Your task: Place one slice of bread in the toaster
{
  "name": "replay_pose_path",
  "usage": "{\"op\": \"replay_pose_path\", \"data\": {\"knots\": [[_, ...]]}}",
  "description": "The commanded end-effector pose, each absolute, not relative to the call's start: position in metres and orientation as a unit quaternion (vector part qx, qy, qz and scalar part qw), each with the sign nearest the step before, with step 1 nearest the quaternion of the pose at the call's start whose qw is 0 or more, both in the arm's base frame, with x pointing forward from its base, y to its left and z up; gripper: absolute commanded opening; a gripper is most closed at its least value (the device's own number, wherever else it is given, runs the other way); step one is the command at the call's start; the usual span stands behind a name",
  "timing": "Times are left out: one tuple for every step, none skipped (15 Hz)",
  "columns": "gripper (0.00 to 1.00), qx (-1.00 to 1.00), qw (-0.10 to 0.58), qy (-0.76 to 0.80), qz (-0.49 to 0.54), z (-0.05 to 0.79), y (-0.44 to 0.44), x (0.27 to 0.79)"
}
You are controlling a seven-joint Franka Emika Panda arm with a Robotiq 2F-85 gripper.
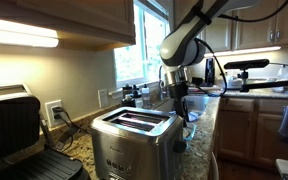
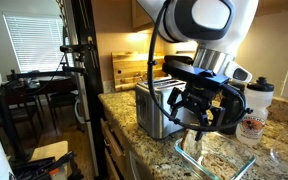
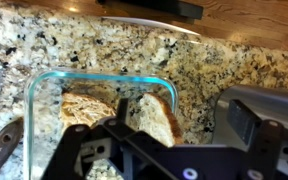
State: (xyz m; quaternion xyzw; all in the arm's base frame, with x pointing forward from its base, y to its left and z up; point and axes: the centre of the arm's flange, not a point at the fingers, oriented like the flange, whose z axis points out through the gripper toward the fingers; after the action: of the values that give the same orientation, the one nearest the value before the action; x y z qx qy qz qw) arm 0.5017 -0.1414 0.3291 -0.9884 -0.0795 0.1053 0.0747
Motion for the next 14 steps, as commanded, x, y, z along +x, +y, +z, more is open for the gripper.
{"op": "replay_pose_path", "data": {"knots": [[1.00, -0.988, 0.079, -0.086, 0.103, 0.319, -0.146, 0.513], [1.00, -0.988, 0.079, -0.087, 0.104, 0.316, -0.146, 0.515], [1.00, -0.987, 0.080, -0.086, 0.106, 0.314, -0.147, 0.517], [1.00, -0.987, 0.080, -0.086, 0.107, 0.312, -0.147, 0.519], [1.00, -0.987, 0.080, -0.086, 0.108, 0.311, -0.148, 0.521], [1.00, -0.987, 0.080, -0.086, 0.108, 0.309, -0.148, 0.523], [1.00, -0.987, 0.080, -0.086, 0.109, 0.308, -0.149, 0.525], [1.00, -0.987, 0.080, -0.086, 0.109, 0.306, -0.149, 0.527], [1.00, -0.987, 0.081, -0.086, 0.109, 0.305, -0.150, 0.529], [1.00, -0.987, 0.082, -0.086, 0.109, 0.304, -0.150, 0.531], [1.00, -0.987, 0.083, -0.087, 0.109, 0.304, -0.150, 0.534], [1.00, -0.987, 0.083, -0.087, 0.109, 0.303, -0.150, 0.537], [1.00, -0.987, 0.083, -0.088, 0.108, 0.302, -0.150, 0.540], [1.00, -0.987, 0.083, -0.089, 0.108, 0.302, -0.144, 0.539]]}}
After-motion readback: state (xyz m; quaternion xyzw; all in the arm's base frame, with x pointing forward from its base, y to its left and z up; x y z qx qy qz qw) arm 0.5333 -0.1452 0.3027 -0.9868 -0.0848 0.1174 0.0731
